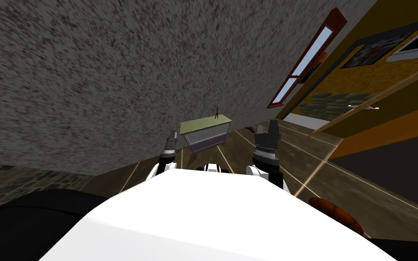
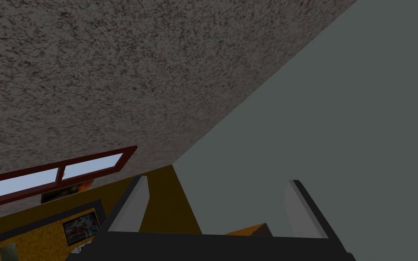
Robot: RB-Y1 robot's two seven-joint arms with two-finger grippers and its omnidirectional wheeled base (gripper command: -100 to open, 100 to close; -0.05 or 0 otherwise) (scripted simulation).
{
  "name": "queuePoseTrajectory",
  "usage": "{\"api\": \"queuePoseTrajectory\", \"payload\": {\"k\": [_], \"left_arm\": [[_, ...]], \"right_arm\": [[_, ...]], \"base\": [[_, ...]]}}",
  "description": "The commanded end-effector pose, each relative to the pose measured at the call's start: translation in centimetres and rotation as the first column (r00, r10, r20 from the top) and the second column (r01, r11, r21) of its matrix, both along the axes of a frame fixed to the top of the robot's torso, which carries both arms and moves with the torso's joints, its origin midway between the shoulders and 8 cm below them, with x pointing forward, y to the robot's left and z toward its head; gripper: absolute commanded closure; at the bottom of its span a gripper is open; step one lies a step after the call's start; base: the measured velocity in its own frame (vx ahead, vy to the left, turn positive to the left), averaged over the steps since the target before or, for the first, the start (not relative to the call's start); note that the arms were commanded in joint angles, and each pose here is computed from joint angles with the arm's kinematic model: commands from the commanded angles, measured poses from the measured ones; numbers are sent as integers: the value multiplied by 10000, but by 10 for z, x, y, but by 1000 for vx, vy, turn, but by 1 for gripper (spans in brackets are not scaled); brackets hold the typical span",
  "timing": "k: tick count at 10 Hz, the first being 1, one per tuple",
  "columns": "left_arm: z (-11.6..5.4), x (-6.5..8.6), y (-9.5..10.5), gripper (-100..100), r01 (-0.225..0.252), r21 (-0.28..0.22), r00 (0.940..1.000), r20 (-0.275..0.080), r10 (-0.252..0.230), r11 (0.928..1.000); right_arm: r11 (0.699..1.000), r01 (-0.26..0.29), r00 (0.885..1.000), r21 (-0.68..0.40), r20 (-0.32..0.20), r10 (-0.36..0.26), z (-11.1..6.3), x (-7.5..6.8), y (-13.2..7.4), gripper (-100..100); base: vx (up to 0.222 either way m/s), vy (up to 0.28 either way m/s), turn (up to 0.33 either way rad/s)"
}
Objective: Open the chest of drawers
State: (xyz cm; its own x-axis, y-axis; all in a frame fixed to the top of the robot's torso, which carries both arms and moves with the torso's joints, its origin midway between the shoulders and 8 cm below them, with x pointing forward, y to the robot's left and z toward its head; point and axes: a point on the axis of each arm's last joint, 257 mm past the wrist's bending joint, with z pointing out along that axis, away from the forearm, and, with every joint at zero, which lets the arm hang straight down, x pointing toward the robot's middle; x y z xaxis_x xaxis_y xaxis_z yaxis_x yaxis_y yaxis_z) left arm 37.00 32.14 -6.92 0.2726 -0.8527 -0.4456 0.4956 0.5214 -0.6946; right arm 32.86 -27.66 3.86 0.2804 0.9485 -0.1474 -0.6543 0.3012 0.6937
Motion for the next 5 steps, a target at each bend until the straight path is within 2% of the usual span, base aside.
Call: {"api": "queuePoseTrajectory", "payload": {"k": [1,2,3,4,5], "left_arm": [[-20,0,8,-100,-94,12,9998,-183,94,10000],[-27,0,13,-100,-139,23,9997,-201,140,9999],[-36,2,16,-100,-194,-14,9990,-399,193,9998],[-41,1,20,-100,-231,-4,9991,-360,231,9997],[-50,1,22,-100,-280,-37,9982,-536,278,9996]], "right_arm": [[10000,0,10000,-1,1,0,0,0,0,0],[10000,0,10000,-1,0,0,0,0,0,0],[10000,0,10000,0,0,0,0,0,0,0],[10000,0,10000,0,1,0,0,0,0,0],[10000,0,10000,0,0,0,0,0,0,0]], "base": [[106,-51,20],[140,-95,38],[110,-96,14],[135,-91,17],[117,-79,14]]}}
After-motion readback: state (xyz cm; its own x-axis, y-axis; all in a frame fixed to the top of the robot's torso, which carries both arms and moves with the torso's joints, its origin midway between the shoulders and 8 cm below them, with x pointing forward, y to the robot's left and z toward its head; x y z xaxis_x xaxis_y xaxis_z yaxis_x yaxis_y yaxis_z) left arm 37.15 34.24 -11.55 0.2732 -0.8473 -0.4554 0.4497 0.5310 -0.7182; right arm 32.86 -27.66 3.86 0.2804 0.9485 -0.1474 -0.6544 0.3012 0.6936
